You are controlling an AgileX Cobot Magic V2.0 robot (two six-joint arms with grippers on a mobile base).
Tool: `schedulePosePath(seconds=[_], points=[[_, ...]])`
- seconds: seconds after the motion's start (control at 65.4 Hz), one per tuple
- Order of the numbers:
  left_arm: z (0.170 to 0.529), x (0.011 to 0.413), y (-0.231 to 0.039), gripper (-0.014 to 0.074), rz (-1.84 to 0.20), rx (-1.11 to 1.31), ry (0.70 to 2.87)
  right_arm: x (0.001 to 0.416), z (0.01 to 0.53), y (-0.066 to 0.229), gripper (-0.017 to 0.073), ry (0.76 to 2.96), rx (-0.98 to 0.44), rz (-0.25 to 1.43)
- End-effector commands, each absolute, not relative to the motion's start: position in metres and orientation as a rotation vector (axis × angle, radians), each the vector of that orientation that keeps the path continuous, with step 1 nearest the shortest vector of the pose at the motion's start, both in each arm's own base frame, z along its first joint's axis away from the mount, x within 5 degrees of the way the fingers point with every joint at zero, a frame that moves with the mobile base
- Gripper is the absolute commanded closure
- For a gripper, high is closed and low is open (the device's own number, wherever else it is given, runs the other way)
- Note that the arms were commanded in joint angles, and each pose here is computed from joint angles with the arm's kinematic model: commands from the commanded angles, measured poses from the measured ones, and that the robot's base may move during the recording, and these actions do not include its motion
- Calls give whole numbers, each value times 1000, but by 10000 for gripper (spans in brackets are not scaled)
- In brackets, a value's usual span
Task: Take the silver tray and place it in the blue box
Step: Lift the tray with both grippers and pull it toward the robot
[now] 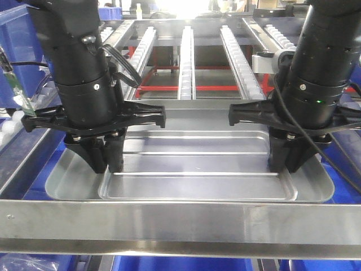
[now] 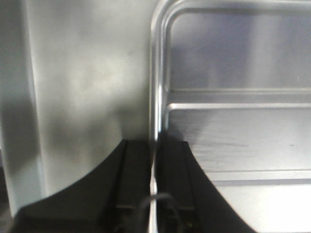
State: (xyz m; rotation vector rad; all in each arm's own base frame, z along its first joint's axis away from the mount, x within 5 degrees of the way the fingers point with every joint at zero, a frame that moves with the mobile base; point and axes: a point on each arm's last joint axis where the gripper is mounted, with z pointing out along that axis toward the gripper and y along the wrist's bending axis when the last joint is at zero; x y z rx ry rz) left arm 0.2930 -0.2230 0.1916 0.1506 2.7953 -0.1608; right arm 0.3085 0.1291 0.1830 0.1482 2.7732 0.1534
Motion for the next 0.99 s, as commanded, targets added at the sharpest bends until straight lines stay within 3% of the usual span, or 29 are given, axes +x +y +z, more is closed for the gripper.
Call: schedulePosePath(seconds=[0.0, 0.229, 0.52, 0.733, 0.978], points=[[215, 295, -227, 605, -242, 138, 2714, 312, 196, 129, 495, 2717, 122, 170], [220, 298, -224, 604, -228, 122, 2722, 311, 202, 128, 495, 2738, 130, 153], [275, 292, -212, 604, -205, 122, 2643, 299, 256, 123, 495, 2643, 160, 205], [295, 275, -204, 599, -219, 91, 2657, 278, 283, 128, 495, 2606, 189, 262], [290, 237, -195, 599, -233, 42, 2663, 246, 290, 135, 495, 2605, 189, 315]])
